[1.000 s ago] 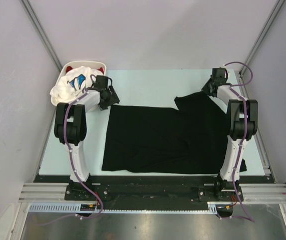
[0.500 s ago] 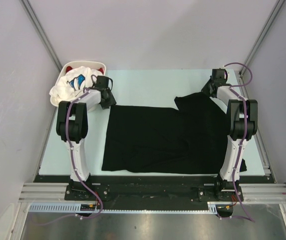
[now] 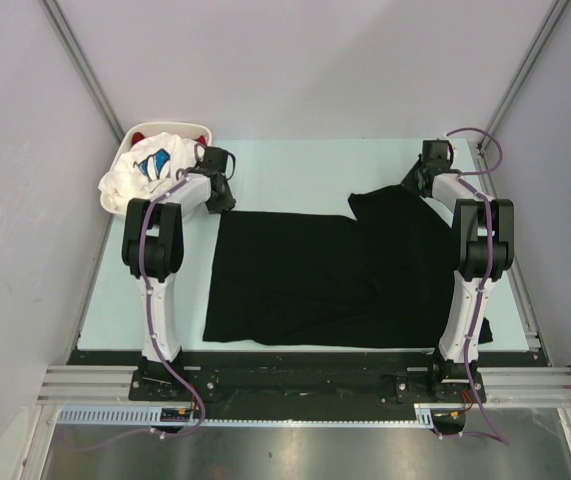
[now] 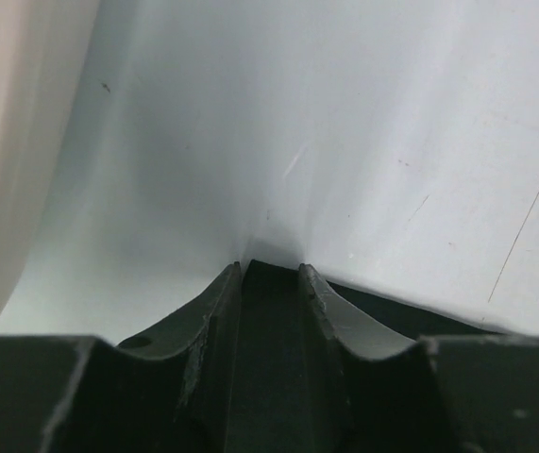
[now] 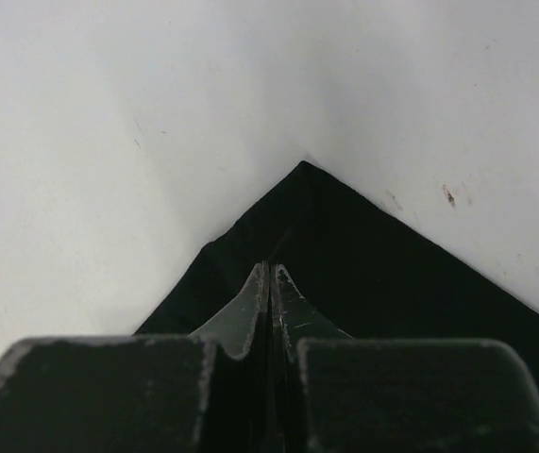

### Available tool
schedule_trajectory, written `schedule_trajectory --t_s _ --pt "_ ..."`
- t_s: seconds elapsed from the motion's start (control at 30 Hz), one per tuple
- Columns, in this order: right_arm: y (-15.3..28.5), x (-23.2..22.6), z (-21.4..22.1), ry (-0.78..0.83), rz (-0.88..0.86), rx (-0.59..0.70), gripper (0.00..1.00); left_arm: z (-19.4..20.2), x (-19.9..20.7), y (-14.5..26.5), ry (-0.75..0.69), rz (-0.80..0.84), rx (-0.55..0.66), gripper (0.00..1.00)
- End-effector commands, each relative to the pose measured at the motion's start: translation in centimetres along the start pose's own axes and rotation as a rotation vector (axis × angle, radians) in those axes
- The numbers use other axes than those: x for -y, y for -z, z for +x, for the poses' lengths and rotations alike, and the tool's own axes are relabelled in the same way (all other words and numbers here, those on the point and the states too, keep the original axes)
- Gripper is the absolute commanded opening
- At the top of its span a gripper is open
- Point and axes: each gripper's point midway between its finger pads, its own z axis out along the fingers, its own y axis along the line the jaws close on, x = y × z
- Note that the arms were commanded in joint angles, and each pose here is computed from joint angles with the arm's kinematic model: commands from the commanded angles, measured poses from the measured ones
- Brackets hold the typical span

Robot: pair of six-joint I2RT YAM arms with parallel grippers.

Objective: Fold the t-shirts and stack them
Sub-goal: Fold the tshirt

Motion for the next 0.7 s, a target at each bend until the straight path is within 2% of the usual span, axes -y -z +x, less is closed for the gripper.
schedule_trajectory --t_s 0.0,0.23,0.33,0.43,0.67 --pt "1.0 -1.5 -1.2 -0.004 -0.049 0.035 0.00 1.4 -0.1 -0.3 -0.066 -0.032 -0.049 0.35" --pt "1.1 -1.4 -0.9 -0.008 -0.049 0.027 0.00 1.9 -0.1 0.1 -0.083 -0.028 -0.068 0.30" --pt "1.2 -1.3 -0.8 -0.011 -0.047 0.025 0.00 2.2 -0.2 0.1 -0.087 -0.024 -0.075 0.20" --pt "1.5 -1.4 -0.9 -0.011 -0.048 0.026 0.00 2.1 0.0 0.1 -0.093 -0.019 -0.073 0.01" --pt "3.7 -1.5 -2.6 0.004 -0.050 0.067 0.00 0.8 -0.1 1.7 -0.082 -0.013 -0.018 0.00"
